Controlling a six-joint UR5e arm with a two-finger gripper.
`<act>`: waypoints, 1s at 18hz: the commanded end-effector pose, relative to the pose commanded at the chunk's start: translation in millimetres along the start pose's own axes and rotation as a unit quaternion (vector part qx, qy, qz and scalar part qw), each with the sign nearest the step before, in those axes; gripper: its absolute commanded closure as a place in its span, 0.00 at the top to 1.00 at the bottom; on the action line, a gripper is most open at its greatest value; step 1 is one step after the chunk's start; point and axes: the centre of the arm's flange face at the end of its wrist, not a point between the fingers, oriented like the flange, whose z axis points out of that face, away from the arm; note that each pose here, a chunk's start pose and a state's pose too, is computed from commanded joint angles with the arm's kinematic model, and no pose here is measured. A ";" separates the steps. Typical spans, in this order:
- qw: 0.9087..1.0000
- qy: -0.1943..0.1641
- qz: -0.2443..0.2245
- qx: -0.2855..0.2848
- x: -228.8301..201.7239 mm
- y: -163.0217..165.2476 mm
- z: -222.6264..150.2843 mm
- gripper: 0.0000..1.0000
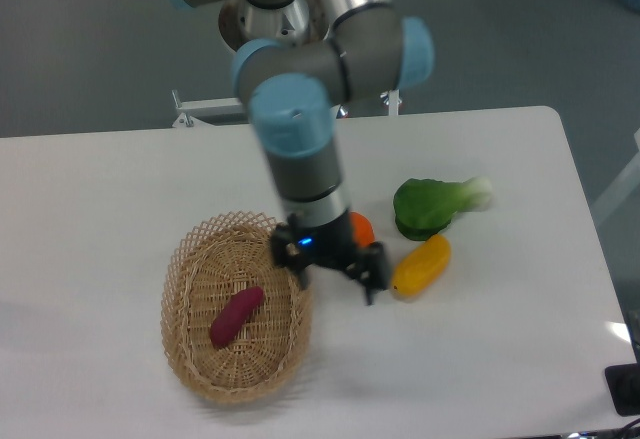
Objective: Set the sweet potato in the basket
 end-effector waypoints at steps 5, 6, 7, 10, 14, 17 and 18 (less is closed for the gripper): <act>0.994 0.029 0.098 -0.027 -51.0 86.0 -13.9 1.00; 0.993 0.034 0.112 -0.028 -60.0 101.4 -13.6 1.00; 0.991 0.036 0.126 -0.027 -66.7 113.8 -13.6 1.00; 0.988 0.042 0.149 -0.014 -83.3 152.5 -12.4 1.00; 0.987 0.045 0.152 0.006 -96.0 177.9 -10.6 1.00; 0.988 0.045 0.151 0.005 -97.0 179.5 -10.7 1.00; 0.988 0.044 0.151 0.005 -97.1 179.5 -10.8 1.00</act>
